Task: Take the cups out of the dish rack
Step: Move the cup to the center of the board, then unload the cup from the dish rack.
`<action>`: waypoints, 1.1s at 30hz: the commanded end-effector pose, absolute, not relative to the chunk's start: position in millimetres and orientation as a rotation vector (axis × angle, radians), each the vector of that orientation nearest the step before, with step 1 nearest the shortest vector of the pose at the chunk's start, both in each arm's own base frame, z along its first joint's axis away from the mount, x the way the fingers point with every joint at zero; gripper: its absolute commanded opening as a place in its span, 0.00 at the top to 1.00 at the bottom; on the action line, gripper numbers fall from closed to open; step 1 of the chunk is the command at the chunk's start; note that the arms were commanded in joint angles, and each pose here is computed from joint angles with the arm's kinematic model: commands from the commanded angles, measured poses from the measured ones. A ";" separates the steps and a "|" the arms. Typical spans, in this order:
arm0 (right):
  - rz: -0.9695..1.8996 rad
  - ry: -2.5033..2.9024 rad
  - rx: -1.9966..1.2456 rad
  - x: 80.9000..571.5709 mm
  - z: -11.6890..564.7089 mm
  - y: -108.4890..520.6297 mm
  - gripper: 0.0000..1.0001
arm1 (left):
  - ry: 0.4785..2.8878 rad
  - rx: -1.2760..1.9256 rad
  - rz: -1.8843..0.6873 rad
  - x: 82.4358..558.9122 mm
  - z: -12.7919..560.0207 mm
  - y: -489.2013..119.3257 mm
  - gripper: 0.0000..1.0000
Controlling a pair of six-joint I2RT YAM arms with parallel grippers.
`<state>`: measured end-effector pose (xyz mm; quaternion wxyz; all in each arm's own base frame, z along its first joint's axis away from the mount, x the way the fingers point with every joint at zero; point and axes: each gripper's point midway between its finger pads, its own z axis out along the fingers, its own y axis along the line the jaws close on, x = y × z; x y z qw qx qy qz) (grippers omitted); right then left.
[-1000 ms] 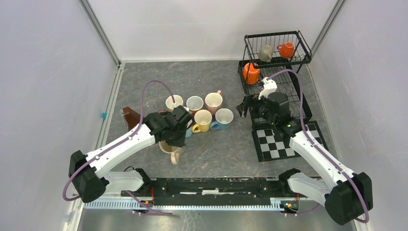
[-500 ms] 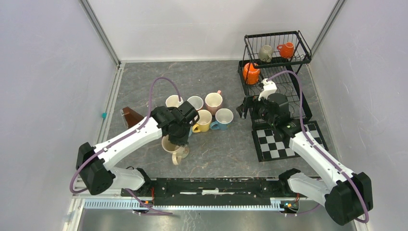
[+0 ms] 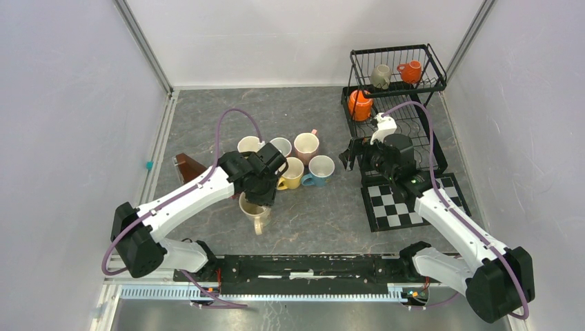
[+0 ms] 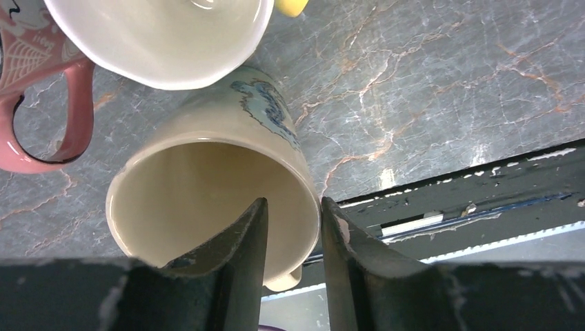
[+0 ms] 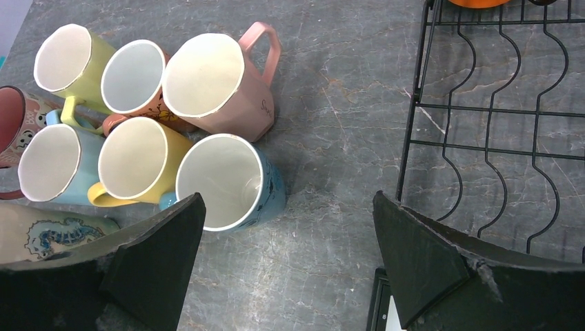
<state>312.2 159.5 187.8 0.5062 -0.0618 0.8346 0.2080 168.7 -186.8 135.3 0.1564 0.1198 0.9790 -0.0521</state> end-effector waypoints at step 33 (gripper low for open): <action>0.371 1.623 -0.035 391.2 216.4 73.5 0.02 | 2.277 0.366 -0.634 199.2 276.6 -226.0 0.00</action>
